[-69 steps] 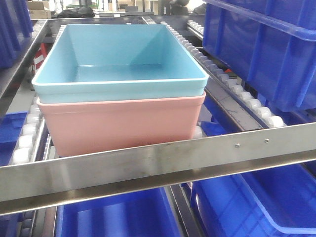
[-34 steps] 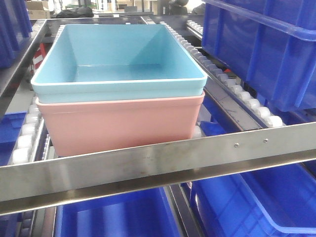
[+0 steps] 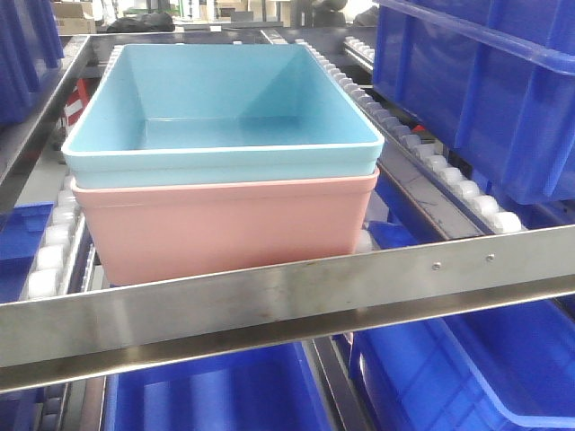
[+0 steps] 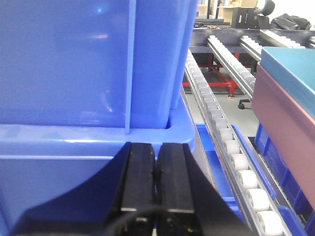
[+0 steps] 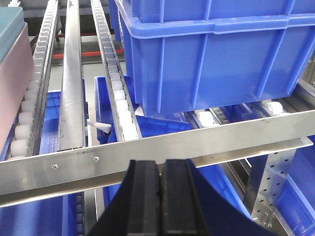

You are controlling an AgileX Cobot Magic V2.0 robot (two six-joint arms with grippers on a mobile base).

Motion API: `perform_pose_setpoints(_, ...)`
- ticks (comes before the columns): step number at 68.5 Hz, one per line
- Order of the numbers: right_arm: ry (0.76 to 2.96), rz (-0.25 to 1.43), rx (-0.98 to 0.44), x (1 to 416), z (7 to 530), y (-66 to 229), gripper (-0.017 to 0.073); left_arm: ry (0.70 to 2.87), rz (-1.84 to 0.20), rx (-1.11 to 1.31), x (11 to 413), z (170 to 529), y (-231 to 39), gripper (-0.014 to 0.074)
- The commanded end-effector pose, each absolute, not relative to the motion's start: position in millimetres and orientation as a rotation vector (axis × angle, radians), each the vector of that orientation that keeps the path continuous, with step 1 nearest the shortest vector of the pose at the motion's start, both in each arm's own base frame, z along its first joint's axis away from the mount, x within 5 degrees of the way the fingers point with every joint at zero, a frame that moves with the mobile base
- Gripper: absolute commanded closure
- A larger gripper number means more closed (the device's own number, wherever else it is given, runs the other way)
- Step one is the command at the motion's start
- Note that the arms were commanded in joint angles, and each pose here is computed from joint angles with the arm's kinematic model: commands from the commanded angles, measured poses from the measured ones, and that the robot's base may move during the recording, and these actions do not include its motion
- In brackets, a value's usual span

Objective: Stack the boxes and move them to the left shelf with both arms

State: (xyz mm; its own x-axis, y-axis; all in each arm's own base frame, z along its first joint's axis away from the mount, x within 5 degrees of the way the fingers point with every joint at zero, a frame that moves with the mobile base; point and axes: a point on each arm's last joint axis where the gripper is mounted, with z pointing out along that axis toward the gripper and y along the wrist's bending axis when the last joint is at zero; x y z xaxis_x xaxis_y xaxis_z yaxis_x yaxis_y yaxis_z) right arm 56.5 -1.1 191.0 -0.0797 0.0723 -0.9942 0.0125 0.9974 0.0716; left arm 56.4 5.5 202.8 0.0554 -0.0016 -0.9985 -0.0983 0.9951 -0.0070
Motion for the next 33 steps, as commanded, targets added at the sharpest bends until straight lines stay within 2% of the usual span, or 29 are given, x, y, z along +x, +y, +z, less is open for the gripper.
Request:
perform_pose_setpoints(1,1.556,0.043,0.043,56.5,199.0,-0.3,0.051,1.44,0.076,-0.101,55.7,202.6,7.0,0.0607)
perform_pose_setpoints(33,1.556,0.043,0.043,56.5,199.0,-0.3,0.051,1.44,0.076,-0.101,55.7,202.6,7.0,0.0607)
